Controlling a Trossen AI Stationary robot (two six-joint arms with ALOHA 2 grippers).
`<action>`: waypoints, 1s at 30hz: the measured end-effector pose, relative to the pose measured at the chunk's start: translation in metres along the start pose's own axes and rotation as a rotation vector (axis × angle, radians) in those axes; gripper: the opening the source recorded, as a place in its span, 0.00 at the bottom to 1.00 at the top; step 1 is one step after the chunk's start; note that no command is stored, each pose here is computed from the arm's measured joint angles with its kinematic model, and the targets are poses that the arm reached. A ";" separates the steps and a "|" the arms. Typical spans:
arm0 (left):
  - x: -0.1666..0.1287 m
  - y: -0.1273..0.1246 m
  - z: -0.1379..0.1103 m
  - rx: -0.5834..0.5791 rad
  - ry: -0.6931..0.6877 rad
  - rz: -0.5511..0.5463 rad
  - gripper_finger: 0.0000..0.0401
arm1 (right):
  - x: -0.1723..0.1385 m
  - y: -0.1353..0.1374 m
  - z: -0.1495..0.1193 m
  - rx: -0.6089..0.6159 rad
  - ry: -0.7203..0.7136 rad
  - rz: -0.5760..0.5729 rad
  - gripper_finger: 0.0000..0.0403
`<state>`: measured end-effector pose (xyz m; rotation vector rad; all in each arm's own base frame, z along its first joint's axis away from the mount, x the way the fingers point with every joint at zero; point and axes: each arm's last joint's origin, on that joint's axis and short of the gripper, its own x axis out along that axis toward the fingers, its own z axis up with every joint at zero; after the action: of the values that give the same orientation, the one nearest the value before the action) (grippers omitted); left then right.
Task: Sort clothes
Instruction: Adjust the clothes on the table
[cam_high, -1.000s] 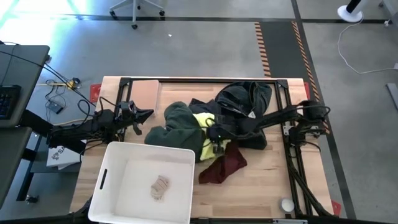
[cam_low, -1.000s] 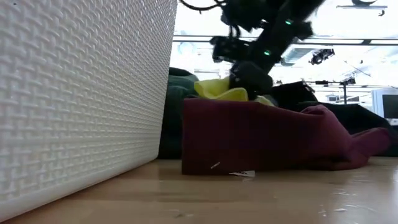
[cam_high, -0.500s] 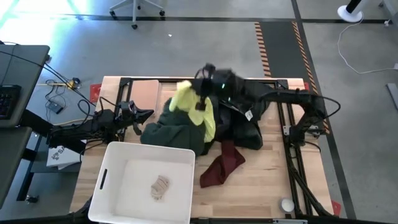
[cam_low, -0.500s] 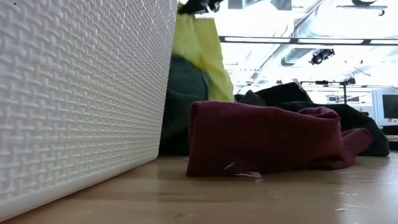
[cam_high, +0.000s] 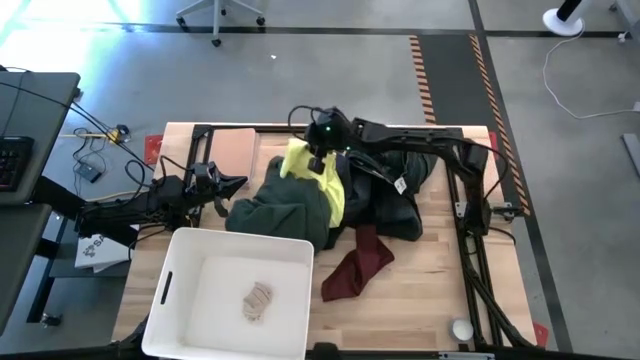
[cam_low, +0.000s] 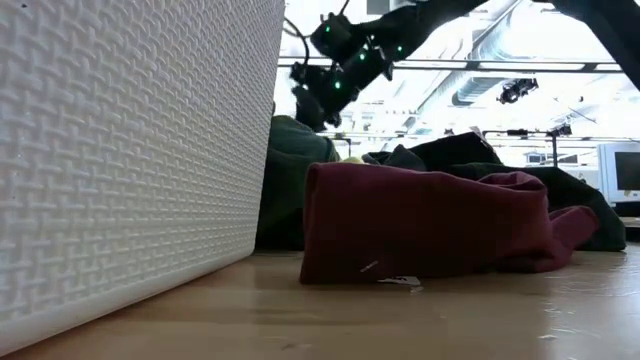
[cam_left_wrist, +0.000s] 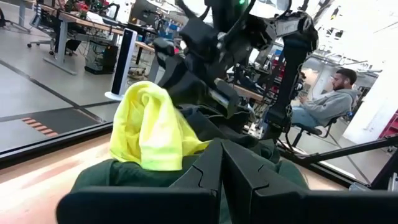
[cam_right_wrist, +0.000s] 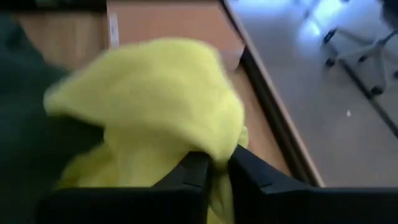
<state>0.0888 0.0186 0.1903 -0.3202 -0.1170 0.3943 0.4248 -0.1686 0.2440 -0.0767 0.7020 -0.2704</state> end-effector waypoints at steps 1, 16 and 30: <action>0.000 0.000 0.000 0.000 0.000 0.000 0.01 | 0.000 0.000 -0.002 0.002 0.024 0.012 0.17; 0.000 0.000 -0.001 0.010 0.007 0.008 0.01 | -0.145 0.073 0.014 -0.234 0.244 0.222 0.54; 0.000 0.000 -0.001 0.012 0.004 0.009 0.01 | -0.082 0.116 -0.116 -0.298 0.489 0.098 0.52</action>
<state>0.0887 0.0188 0.1897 -0.3096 -0.1090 0.4031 0.3153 -0.0321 0.1888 -0.2654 1.2264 -0.0854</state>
